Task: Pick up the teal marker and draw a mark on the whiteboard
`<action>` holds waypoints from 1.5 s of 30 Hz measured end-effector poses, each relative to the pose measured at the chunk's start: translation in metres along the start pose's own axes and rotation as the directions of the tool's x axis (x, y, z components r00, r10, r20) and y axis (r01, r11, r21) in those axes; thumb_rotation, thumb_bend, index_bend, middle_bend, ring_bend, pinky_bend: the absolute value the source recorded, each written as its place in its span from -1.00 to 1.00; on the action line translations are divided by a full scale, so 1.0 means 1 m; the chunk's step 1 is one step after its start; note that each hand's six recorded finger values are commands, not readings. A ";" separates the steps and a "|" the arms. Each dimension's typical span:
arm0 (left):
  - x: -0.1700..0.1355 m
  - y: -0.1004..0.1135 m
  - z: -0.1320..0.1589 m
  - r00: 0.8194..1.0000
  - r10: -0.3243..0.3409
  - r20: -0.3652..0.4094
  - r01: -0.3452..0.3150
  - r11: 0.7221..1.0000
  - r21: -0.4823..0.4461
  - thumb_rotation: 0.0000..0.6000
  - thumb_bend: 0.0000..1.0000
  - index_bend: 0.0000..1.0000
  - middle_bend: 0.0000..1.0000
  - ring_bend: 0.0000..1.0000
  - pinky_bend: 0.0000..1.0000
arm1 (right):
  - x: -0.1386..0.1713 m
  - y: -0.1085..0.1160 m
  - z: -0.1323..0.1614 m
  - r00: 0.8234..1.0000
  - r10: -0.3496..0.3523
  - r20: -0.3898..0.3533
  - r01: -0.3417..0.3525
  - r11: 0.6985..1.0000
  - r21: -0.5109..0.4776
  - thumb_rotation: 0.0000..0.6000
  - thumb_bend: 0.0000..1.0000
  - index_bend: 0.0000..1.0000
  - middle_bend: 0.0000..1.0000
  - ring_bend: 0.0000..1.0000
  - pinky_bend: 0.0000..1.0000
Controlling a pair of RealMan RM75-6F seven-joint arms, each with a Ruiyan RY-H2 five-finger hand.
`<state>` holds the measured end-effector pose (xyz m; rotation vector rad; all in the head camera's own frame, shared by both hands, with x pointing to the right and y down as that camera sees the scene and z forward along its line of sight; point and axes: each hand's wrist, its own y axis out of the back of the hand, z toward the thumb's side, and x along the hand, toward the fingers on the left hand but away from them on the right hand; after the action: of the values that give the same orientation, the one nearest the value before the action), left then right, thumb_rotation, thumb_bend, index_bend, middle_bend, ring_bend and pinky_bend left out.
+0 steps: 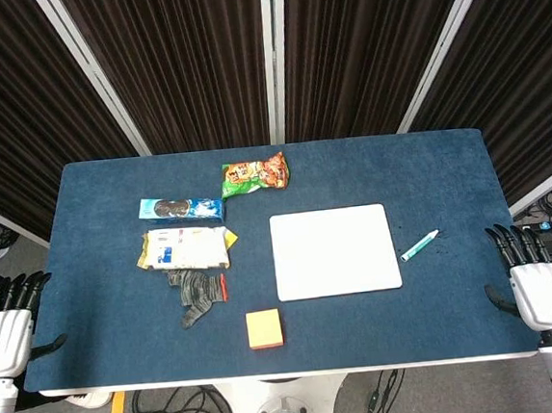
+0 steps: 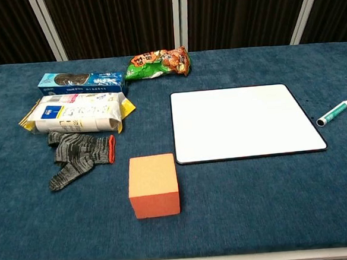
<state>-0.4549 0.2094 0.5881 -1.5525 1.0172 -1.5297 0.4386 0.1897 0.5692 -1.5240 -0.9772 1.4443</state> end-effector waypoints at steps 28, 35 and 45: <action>-0.007 -0.005 -0.001 1.000 0.018 -0.022 -0.019 0.999 -0.043 1.00 -0.96 -0.80 -0.82 -0.91 -1.00 | -0.106 -0.076 0.020 0.959 0.235 -0.161 -0.199 0.957 0.210 1.00 -0.55 -0.34 -0.28 -0.80 -0.86; -0.010 -0.005 -0.004 0.999 0.008 -0.042 -0.010 0.999 -0.052 1.00 -0.96 -0.80 -0.82 -0.91 -1.00 | -0.128 -0.116 0.039 0.929 0.294 -0.223 -0.213 0.921 0.327 1.00 -0.58 -0.30 -0.25 -0.80 -0.86; -0.011 -0.006 -0.006 0.999 -0.001 -0.053 -0.002 0.998 -0.056 1.00 -0.96 -0.80 -0.82 -0.91 -1.00 | -0.139 -0.143 0.049 0.911 0.314 -0.266 -0.201 0.904 0.378 1.00 -0.58 -0.16 -0.19 -0.76 -0.86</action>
<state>-0.4606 0.2226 0.5893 -1.5563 1.0986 -1.5617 0.3820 0.1176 0.7526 -1.5997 -0.3095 1.3985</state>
